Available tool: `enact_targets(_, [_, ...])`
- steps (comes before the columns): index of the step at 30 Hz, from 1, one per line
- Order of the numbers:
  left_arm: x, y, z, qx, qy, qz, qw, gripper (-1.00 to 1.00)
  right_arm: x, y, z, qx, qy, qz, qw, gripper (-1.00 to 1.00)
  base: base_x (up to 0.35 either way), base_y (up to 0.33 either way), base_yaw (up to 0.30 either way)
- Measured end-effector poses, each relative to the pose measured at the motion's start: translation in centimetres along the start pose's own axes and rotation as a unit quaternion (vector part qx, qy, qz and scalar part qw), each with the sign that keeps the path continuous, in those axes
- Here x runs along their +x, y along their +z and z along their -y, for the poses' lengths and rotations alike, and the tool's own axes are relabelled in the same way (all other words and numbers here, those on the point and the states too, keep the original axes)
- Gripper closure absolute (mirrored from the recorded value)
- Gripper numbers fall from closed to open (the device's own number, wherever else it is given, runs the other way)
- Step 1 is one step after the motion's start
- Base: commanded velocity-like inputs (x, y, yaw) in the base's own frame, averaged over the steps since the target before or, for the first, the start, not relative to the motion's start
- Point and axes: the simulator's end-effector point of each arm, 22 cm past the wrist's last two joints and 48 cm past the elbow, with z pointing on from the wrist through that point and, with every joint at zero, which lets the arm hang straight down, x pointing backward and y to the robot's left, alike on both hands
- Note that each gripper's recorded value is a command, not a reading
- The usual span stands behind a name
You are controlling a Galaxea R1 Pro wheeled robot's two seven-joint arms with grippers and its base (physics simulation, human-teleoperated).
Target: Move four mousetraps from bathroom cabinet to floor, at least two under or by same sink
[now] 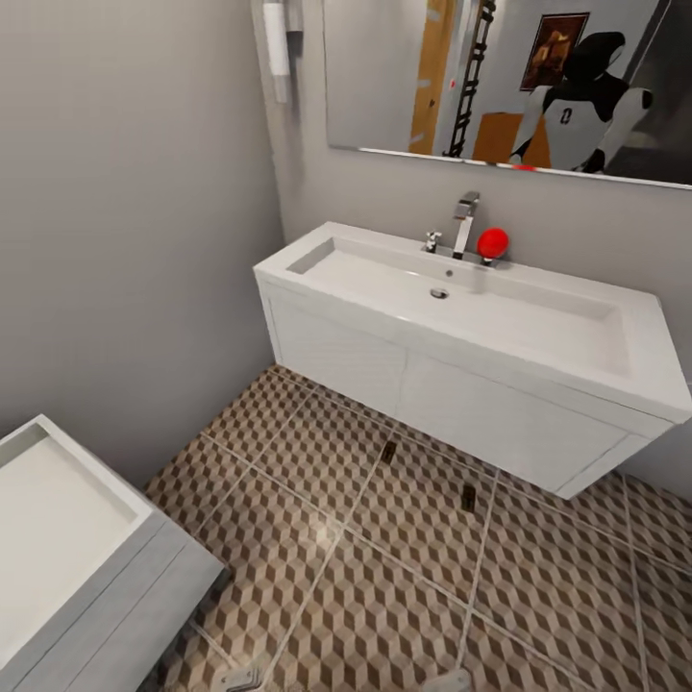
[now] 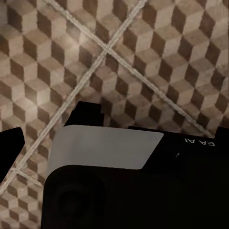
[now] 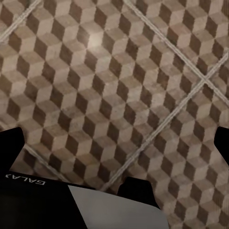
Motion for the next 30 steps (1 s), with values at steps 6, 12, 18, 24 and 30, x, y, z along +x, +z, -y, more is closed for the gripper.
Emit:
enact_targets(6, [0.0, 0.0, 0.0, 0.0, 0.0, 0.0, 1.0, -1.0, 0.01, 0.0, 0.0, 0.0, 0.0, 0.0, 1.0, -1.0, 0.0, 0.0, 0.287])
enact_targets(12, [0.0, 0.0, 0.0, 0.0, 0.0, 0.0, 1.0, -1.0, 0.01, 0.0, 0.0, 0.0, 0.0, 0.0, 1.0, -1.0, 0.0, 0.0, 0.287])
enact_targets(18, [0.0, 0.0, 0.0, 0.0, 0.0, 0.0, 1.0, -1.0, 0.01, 0.0, 0.0, 0.0, 0.0, 0.0, 1.0, -1.0, 0.0, 0.0, 0.287])
enact_targets(24, [0.0, 0.0, 0.0, 0.0, 0.0, 0.0, 1.0, -1.0, 0.01, 0.0, 0.0, 0.0, 0.0, 0.0, 1.0, -1.0, 0.0, 0.0, 0.286])
enact_targets(30, [0.0, 0.0, 0.0, 0.0, 0.0, 0.0, 1.0, -1.0, 0.01, 0.0, 0.0, 0.0, 0.0, 0.0, 1.0, -1.0, 0.0, 0.0, 0.286])
